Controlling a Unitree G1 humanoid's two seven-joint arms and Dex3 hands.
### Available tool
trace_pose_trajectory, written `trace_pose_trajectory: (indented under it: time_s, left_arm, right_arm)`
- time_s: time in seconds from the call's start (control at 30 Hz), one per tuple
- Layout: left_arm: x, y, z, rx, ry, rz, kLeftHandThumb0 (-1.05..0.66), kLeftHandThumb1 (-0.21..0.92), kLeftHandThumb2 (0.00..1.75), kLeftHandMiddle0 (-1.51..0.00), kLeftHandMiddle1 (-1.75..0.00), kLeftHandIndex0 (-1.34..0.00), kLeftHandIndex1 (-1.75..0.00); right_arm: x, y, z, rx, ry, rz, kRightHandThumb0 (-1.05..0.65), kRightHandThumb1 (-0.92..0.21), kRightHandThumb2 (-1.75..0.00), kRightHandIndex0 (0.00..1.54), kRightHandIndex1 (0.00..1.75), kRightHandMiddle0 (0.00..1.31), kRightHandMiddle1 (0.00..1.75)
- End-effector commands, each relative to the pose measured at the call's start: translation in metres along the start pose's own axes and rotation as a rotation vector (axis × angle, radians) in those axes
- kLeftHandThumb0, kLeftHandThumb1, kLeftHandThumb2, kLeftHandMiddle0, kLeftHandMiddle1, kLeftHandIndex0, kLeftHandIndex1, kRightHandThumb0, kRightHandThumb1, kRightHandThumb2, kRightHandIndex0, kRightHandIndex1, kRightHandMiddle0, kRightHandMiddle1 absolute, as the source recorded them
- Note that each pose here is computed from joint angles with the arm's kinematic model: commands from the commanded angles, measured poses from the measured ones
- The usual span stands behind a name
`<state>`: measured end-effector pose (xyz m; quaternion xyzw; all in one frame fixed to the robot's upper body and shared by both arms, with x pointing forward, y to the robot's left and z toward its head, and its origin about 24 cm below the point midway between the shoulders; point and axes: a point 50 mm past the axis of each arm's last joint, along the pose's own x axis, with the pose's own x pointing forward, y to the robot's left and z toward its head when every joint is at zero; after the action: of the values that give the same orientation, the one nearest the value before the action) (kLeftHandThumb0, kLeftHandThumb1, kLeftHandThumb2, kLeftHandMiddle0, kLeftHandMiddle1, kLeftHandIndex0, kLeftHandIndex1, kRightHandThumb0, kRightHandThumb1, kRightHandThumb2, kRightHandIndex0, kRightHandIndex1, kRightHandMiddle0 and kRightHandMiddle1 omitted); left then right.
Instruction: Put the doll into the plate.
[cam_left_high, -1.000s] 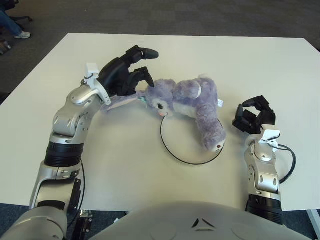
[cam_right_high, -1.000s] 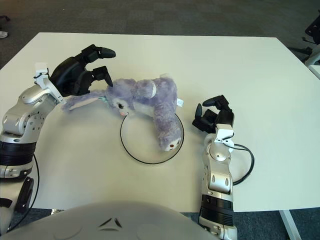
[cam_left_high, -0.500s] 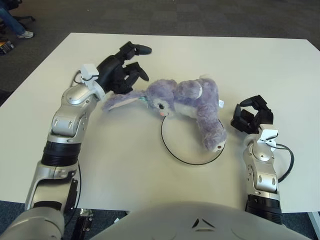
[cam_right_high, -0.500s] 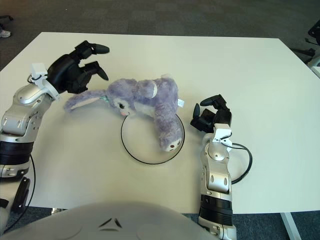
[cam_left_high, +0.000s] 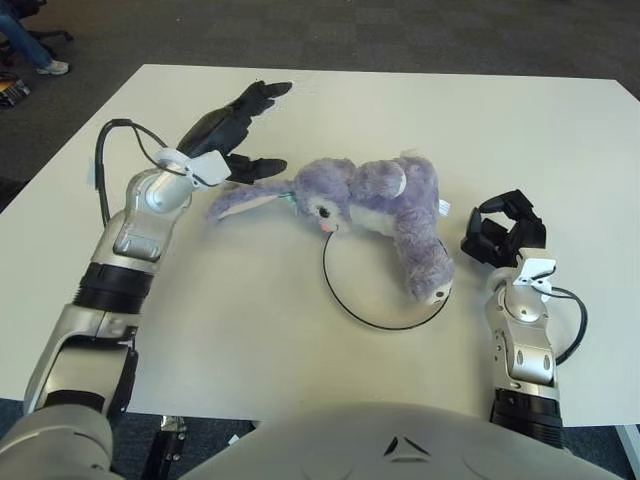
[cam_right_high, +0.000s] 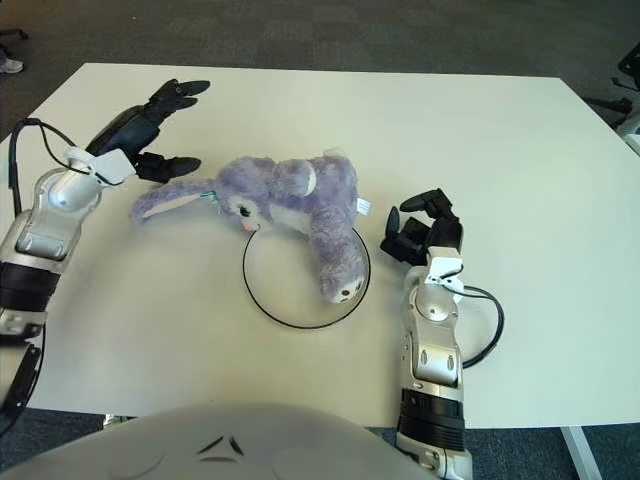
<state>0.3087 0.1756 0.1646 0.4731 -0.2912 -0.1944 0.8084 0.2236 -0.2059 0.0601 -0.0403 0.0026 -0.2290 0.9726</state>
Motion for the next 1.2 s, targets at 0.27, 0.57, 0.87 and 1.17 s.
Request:
trace_pose_trajectory:
  time_s: [0.27,0.57,0.87,1.17]
  left_arm:
    - [0.005,-0.008,-0.003,0.210,-0.133,0.021,-1.05,0.92,0.53,-0.13,-0.10,0.00,-0.32]
    - [0.003,-0.016,-0.005,0.312,-0.160,-0.064,-1.05,0.92,0.70,-0.07,-0.04,0.00,-0.09]
    - [0.005,-0.027,-0.003,0.367,-0.134,-0.180,-1.05,0.92,0.77,-0.01,-0.01,0.00,-0.11]
    - [0.005,-0.035,0.003,0.391,-0.103,-0.325,-1.05,0.92,0.71,0.00,0.00,0.00,-0.18]
  right_arm:
    - [0.000,-0.006,0.001,-0.011,-0.004,-0.021,-0.45,-0.41,-1.19,1.15,1.75,0.53,1.75]
    - [0.000,-0.008,0.000,-0.004,-0.007,-0.023,-0.46,-0.38,-1.24,1.16,1.75,0.57,1.75]
    - [0.000,-0.007,0.001,0.019,-0.004,-0.035,-0.46,-0.38,-1.23,1.15,1.75,0.56,1.75]
    - [-0.001,-0.007,0.001,0.041,-0.006,-0.037,-0.45,-0.42,-1.19,1.15,1.75,0.53,1.75]
